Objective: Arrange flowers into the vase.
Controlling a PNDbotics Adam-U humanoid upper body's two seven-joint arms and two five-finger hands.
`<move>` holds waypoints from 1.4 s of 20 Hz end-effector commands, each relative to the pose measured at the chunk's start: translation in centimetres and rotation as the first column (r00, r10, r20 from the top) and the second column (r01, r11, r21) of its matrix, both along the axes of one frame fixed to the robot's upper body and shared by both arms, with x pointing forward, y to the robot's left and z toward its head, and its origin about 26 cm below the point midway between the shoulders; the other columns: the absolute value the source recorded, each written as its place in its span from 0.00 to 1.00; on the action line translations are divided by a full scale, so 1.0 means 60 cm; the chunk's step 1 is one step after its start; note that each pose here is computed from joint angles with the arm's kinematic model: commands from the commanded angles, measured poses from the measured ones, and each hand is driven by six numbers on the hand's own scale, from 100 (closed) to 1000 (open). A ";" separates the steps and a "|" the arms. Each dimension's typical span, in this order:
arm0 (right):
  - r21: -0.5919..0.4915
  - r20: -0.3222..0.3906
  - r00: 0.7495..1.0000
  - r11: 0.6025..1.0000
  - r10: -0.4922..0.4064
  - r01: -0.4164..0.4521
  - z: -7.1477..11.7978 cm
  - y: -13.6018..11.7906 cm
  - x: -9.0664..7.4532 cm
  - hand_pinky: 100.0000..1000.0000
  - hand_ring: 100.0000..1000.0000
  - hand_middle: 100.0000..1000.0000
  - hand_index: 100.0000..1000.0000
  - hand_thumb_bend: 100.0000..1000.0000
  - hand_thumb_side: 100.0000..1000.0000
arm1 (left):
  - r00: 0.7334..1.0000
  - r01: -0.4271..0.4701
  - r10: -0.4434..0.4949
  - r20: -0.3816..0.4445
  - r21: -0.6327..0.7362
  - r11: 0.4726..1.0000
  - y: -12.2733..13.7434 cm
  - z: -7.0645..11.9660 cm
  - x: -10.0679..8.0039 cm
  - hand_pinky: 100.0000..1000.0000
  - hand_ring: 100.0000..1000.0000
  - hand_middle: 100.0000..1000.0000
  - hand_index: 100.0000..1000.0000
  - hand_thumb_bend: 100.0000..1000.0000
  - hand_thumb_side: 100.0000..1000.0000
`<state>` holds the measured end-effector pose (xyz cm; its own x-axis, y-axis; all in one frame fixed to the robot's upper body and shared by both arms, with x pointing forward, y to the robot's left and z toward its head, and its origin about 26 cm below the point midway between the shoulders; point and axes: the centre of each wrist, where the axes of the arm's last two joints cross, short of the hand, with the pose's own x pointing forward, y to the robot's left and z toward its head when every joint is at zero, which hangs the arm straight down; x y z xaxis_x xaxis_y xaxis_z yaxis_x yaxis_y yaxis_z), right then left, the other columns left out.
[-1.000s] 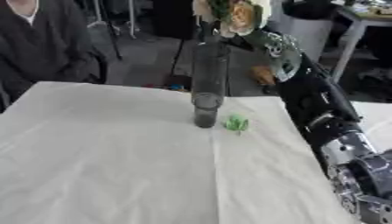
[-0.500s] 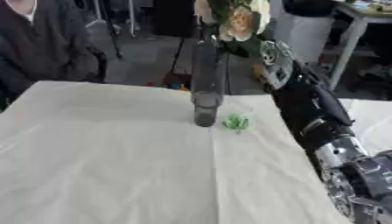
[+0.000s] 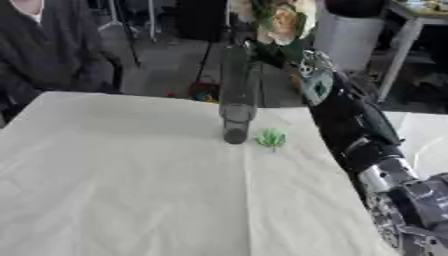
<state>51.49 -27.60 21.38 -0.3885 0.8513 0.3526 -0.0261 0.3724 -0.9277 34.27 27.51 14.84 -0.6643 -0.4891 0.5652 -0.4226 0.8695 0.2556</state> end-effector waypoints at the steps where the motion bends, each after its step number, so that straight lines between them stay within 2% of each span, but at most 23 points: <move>1: 0.008 0.039 0.999 1.000 -0.001 0.000 0.027 -0.010 0.001 1.00 1.00 0.96 1.00 0.00 1.00 | 1.000 -0.002 0.001 0.030 0.010 1.000 0.004 0.017 0.002 0.56 0.36 0.41 0.32 0.73 0.26; 14: 0.010 0.032 0.999 1.000 -0.008 0.008 0.023 -0.018 0.000 1.00 1.00 0.96 1.00 0.00 1.00 | 1.000 -0.004 0.004 0.031 0.010 1.000 0.004 0.017 0.002 0.56 0.36 0.41 0.32 0.73 0.26; 19: 0.000 0.017 1.000 1.000 0.019 -0.019 0.021 -0.019 -0.001 1.00 1.00 0.97 1.00 0.00 1.00 | 1.000 -0.005 0.005 0.031 0.010 1.000 0.005 0.017 0.002 0.56 0.36 0.41 0.32 0.73 0.26; 21: -0.009 0.003 0.999 0.999 0.040 -0.040 0.020 -0.020 -0.001 1.00 1.00 0.98 1.00 0.26 0.92 | 1.000 -0.006 0.006 0.030 0.010 1.000 0.005 0.017 0.002 0.56 0.36 0.41 0.32 0.73 0.26; 23: -0.014 -0.010 0.998 0.998 0.055 -0.056 0.020 -0.021 -0.001 1.00 1.00 0.98 1.00 0.41 0.88 | 1.000 -0.007 0.006 0.030 0.009 1.000 0.005 0.017 0.001 0.57 0.36 0.41 0.32 0.73 0.26; 28: -0.003 -0.015 0.998 0.998 0.060 -0.060 0.021 -0.024 -0.002 1.00 1.00 0.98 1.00 0.41 0.89 | 1.000 -0.008 0.007 0.030 0.009 1.000 0.005 0.016 0.001 0.56 0.36 0.41 0.32 0.73 0.26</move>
<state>51.43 -27.94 20.69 -0.4308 0.8211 0.3745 -0.1040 0.3670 -0.9244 34.27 27.51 14.84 -0.6640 -0.4892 0.5654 -0.4231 0.8694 0.2553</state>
